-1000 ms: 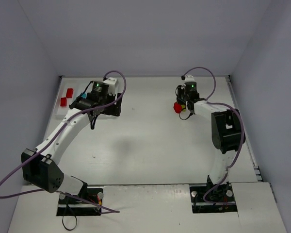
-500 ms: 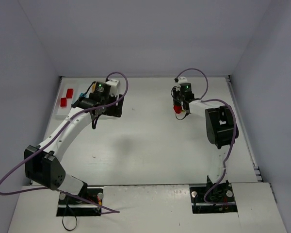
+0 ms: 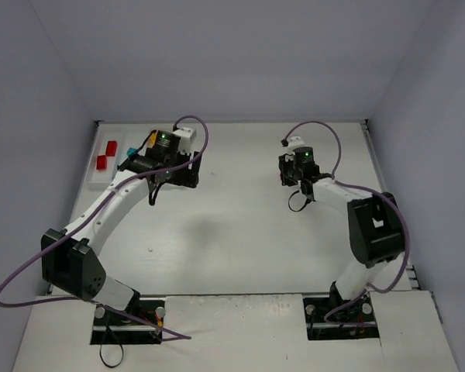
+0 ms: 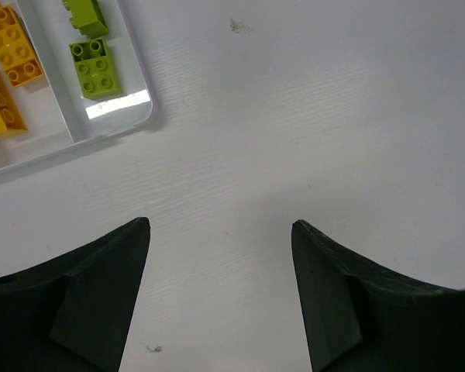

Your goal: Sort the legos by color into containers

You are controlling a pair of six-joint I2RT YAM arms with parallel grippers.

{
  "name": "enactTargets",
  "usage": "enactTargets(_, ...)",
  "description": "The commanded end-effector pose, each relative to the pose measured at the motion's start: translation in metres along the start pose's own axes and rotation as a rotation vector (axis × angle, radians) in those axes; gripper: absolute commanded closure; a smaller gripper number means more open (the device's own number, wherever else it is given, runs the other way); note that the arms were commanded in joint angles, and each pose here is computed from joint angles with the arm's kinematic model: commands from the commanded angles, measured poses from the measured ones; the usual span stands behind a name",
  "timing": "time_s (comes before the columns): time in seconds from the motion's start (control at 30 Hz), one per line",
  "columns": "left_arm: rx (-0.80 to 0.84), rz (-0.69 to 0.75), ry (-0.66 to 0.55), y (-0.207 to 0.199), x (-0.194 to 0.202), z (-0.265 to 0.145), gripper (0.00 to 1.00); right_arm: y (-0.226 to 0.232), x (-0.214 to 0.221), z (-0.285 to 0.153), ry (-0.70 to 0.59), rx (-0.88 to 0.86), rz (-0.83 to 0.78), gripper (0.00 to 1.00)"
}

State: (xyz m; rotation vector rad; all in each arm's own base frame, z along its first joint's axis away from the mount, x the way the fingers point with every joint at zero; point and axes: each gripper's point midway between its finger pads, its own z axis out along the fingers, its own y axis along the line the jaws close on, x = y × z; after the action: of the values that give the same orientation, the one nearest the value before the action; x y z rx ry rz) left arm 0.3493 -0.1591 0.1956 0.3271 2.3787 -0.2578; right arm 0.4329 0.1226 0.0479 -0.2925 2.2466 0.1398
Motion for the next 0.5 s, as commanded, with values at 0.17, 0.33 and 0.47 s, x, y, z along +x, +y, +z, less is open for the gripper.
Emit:
enactTargets(0.17,0.018,0.014,-0.055,-0.008,-0.017,-0.003,0.32,-0.015,-0.088,-0.067,-0.28,0.037,-0.176,0.59)
enactTargets(0.33,0.016,0.027,-0.038,-0.01,-0.013,0.001,0.32,-0.047,-0.084,-0.065,-0.247,0.044,-0.231,0.42)
enactTargets(0.47,0.014,0.035,-0.035,-0.012,-0.012,0.001,0.32,-0.061,-0.077,-0.056,-0.216,-0.032,-0.196,0.31)
